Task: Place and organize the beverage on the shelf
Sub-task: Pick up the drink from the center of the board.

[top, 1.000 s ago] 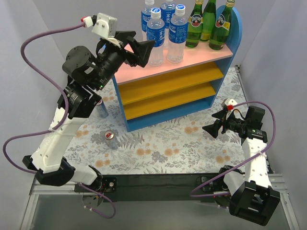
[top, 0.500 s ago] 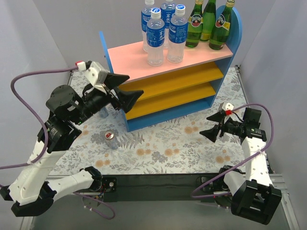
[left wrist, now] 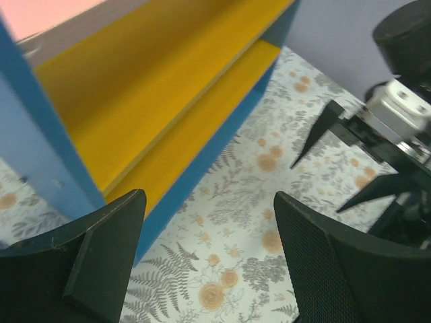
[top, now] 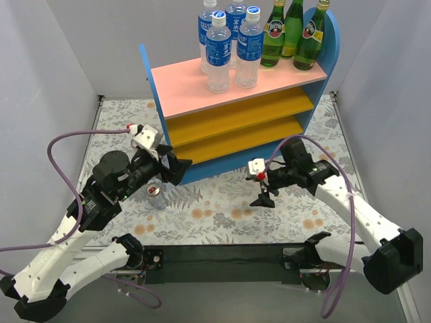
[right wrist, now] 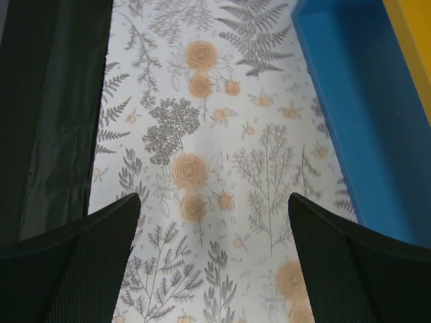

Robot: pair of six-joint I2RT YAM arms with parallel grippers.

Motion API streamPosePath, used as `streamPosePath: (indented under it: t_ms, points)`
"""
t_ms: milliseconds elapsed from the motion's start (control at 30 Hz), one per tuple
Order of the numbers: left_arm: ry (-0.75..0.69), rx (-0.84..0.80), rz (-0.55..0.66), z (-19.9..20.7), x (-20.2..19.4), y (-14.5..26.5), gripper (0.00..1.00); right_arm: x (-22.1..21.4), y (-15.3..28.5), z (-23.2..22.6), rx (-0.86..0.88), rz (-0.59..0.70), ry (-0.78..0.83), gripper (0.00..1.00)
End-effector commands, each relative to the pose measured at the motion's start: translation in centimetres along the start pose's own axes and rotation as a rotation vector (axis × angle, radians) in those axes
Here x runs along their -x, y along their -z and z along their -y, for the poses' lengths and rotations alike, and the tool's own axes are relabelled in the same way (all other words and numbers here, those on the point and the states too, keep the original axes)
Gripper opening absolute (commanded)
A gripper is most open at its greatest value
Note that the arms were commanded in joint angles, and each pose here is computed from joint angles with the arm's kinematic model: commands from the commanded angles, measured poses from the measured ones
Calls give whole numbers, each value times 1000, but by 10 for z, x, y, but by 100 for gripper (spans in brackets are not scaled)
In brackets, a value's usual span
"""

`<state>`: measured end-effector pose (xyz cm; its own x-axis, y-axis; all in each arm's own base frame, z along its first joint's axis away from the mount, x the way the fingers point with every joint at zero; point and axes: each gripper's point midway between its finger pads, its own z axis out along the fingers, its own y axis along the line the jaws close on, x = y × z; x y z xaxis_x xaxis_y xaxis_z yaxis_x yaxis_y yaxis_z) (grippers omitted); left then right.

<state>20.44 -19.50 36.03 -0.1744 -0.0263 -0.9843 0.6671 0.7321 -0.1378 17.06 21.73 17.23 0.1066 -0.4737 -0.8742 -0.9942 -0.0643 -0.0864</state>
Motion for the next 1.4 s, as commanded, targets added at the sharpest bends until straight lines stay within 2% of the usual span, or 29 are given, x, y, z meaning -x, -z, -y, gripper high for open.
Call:
streamPosePath:
  t_ms: [0, 33, 133, 300, 533, 667, 733, 1000, 1167, 1367]
  points:
    - [7, 204, 20, -37, -9, 12, 76, 8, -8, 6, 24, -147, 117, 94]
    - [8, 235, 21, -43, -12, 13, 76, 8, -17, 5, 58, -164, 122, 94]
    - [2, 362, 41, -66, -18, 24, 76, 22, -32, 2, 97, -211, 277, 94]
    - [-13, 585, 94, -103, -24, 49, 76, 58, -61, -5, 157, -213, 409, 93]
    - [-31, 781, 145, -135, -40, 73, 76, 99, -121, -46, 288, -220, 663, 93]
    - [-53, 854, 164, -146, -45, 73, 77, 129, -155, -47, 232, -168, 756, 93]
    - [-70, 879, 136, -150, -52, 67, 77, 138, -173, -41, 182, -161, 727, 93]
    - [-36, 889, 220, -157, -26, 63, 80, 171, -212, -19, 25, -77, 635, 96]
    - [-17, 917, 152, -187, -25, 46, 81, 176, -226, -11, -30, -56, 573, 97]
    - [187, 937, 199, -227, -16, 51, 81, 176, -238, -4, -69, -40, 505, 98]
